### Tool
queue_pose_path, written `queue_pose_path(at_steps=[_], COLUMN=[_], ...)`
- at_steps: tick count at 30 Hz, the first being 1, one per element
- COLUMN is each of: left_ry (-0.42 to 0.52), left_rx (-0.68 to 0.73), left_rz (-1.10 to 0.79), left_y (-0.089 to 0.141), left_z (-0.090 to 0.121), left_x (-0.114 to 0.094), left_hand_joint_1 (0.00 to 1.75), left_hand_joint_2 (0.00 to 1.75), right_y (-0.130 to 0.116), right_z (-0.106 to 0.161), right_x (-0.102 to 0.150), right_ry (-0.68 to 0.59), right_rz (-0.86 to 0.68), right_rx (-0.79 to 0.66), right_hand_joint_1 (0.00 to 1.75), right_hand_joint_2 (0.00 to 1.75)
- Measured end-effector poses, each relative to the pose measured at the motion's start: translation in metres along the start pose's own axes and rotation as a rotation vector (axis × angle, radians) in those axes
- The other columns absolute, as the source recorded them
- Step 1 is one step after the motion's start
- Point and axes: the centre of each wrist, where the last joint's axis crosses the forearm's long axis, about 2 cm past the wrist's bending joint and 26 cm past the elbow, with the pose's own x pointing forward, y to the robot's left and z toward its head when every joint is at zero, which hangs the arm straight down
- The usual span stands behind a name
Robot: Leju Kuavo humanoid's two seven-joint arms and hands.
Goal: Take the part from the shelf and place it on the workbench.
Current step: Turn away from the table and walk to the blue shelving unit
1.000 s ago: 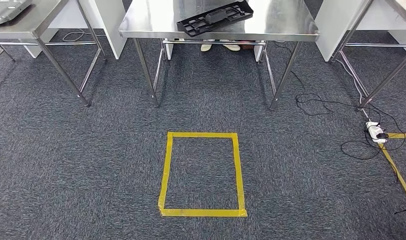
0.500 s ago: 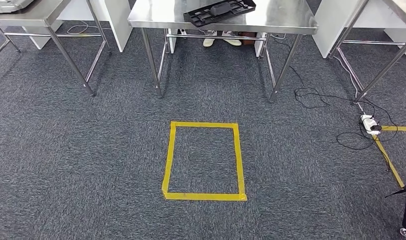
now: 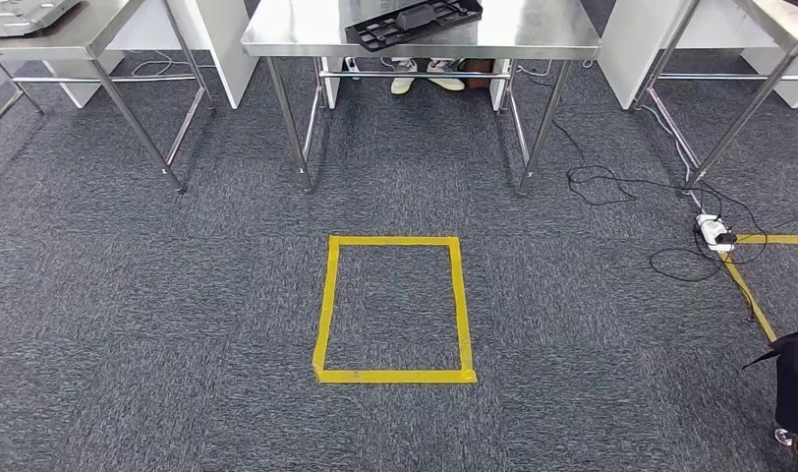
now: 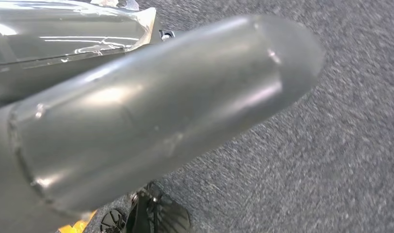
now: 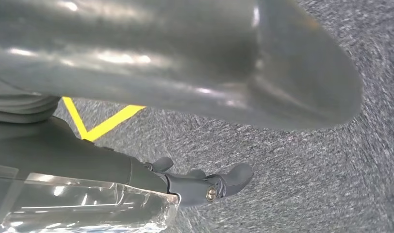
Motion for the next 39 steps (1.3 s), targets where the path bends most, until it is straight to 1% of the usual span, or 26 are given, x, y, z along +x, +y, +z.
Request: queue_pose_path(at_steps=[9,14,33,39], left_ry=[-0.024,-0.024,-0.056,-0.069], left_rx=[-0.028,-0.035,-0.049,-0.069], left_rz=[-0.015,-0.015,-0.044,-0.078], left_y=[0.0008,-0.0006,-0.0011,-0.0017], left_z=[0.0004,0.0014,0.0010,0.0018], left_x=[-0.0031,-0.0040,-0.0020,-0.0036], left_hand_joint_1=[0.00,0.00,0.00,0.00], left_hand_joint_2=[0.00,0.00,0.00,0.00], right_y=[0.0012,-0.0024,-0.0012,-0.0020], right_z=[0.0001,-0.0008,-0.0001,-0.0003], right_x=[0.0024,-0.0027,-0.0025,-0.0042], right_ry=[0.019,0.033,0.066,0.098], right_rz=[-0.046,-0.050,-0.088,-0.096], right_rx=[-0.007,-0.016,-0.027,-0.018], right_hand_joint_1=[0.00,0.00,0.00,0.00], right_hand_joint_2=[0.00,0.00,0.00,0.00])
